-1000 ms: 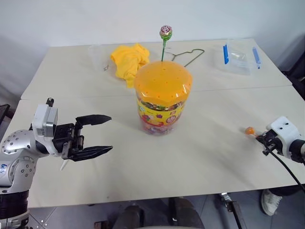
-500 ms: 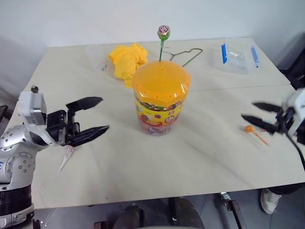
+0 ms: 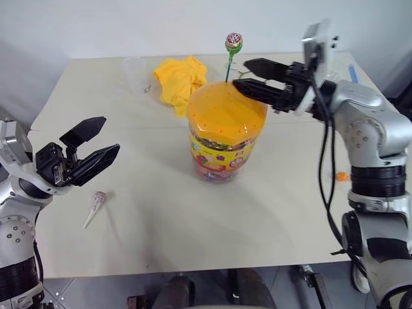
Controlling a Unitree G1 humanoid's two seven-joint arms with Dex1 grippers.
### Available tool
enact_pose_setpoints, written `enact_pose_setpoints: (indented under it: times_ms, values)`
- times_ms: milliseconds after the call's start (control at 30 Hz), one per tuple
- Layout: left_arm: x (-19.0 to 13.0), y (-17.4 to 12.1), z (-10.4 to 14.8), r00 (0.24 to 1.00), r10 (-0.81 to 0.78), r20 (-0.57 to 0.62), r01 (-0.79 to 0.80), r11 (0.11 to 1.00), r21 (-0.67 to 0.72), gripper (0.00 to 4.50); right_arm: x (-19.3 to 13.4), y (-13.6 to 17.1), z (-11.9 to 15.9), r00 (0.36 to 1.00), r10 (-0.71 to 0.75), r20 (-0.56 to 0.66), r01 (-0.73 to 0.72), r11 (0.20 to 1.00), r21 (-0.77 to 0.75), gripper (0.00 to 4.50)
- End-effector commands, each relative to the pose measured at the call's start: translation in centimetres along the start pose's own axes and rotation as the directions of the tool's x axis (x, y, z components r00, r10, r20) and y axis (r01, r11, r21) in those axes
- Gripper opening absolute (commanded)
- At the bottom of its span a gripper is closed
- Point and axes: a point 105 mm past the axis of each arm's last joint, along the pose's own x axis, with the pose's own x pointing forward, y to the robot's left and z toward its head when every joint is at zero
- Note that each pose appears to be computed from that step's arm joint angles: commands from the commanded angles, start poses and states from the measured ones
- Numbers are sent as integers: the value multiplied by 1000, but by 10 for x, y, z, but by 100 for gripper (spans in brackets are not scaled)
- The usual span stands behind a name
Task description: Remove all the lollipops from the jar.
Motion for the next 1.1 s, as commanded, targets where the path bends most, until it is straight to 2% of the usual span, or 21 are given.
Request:
enact_pose_setpoints:
  times_ms: [33, 100, 300, 333, 467, 567, 600, 667, 733, 833, 900, 967, 1033, 1100]
  values:
    - [0, -6, 9, 999, -20, 25, 19, 999, 36, 450, 9, -2, 12, 1000, -12, 22, 13, 1000, -22, 284]
    - [-1, -8, 8, 1000, -20, 23, 19, 999, 39, 450, 13, -1, 13, 999, -7, 32, 7, 1000, -11, 237]
    - [-1, -10, 10, 999, -21, 25, 20, 999, 50, 450, 15, 0, 18, 997, 10, 71, -10, 1000, 0, 28]
    - [-1, -10, 10, 999, -21, 25, 20, 999, 51, 450, 16, 0, 21, 996, 14, 93, -14, 1000, 3, 4]
    - [0, -11, 10, 999, -34, 25, 32, 998, 54, 450, 14, 0, 37, 975, 21, 223, -29, 999, 30, 4]
    - [4, -13, 8, 998, -67, 14, 66, 996, 54, 450, -1, -4, 55, 940, 20, 340, -32, 999, 29, 4]
    - [6, -15, 5, 996, -89, -12, 89, 994, 57, 450, -8, -7, 58, 934, 15, 356, -28, 999, 30, 4]
    - [11, -20, -5, 985, -149, -85, 155, 986, 65, 450, -28, -25, 61, 939, -72, 336, 79, 997, -7, 4]
    - [14, -26, -15, 965, -211, -153, 223, 973, 65, 450, -52, -44, 58, 953, -163, 256, 185, 981, -63, 4]
    - [16, -35, -23, 935, -286, -208, 303, 952, 53, 450, -92, -72, 38, 940, -340, 21, 339, 930, -145, 4]
    - [19, -43, -20, 921, -334, -200, 346, 938, 29, 450, -141, -89, 13, 844, -492, -213, 439, 862, -253, 4]
    - [18, -46, -22, 905, -362, -223, 374, 927, 13, 450, -183, -96, -9, 709, -589, -388, 487, 807, -334, 4]
    - [14, -44, -25, 896, -366, -253, 379, 925, 2, 450, -213, -94, -29, 612, -620, -492, 465, 785, -410, 4]
    - [10, -37, -29, 897, -352, -266, 365, 931, -3, 450, -236, -84, -54, 551, -602, -578, 433, 798, -420, 4]
